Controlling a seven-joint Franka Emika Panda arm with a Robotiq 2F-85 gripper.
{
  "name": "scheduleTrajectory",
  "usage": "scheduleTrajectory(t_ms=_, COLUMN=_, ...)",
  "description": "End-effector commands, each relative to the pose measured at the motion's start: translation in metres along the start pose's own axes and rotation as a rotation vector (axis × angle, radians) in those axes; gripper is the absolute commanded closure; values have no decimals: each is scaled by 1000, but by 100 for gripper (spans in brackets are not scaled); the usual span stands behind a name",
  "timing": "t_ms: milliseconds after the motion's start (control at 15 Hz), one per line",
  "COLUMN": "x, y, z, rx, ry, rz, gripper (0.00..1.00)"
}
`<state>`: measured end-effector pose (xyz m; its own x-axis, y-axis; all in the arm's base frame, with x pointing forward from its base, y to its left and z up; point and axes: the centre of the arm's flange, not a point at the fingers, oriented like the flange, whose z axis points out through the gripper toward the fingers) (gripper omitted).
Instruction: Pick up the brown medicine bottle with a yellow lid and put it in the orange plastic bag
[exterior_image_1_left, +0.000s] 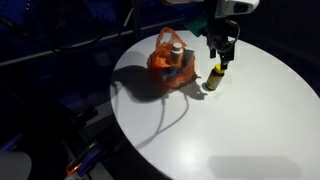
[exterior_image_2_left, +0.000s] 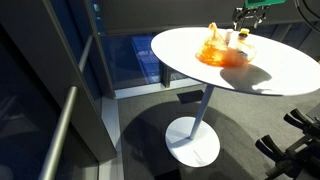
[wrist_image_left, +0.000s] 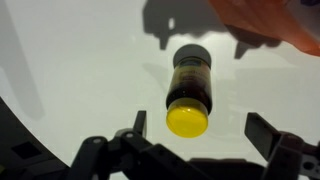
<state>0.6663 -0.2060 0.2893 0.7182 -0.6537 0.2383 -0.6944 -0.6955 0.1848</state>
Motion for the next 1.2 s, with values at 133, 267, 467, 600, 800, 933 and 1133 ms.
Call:
scheduleTrajectory(t_ms=133, x=25, y=-5, z=23, rx=-27, ry=4, rz=64, gripper=5)
scheduleTrajectory(t_ms=267, x=26, y=-5, z=27, rx=-38, ry=6, rz=73, gripper=30)
scheduleTrajectory(t_ms=467, x=26, y=-5, z=22, rx=-42, ry=17, rz=76, gripper=48)
scheduleTrajectory(t_ms=600, x=24, y=-5, z=12, rx=-36, ry=27, rz=71, gripper=65)
scheduleTrajectory(t_ms=800, x=19, y=-6, z=-9, rx=-13, ry=42, rz=57, gripper=81)
scheduleTrajectory(t_ms=933, x=14, y=-8, z=-24, rx=1, ry=53, rz=47, gripper=81)
scheduleTrajectory(t_ms=1133, x=5, y=-10, z=-51, rx=26, ry=67, rz=32, gripper=81)
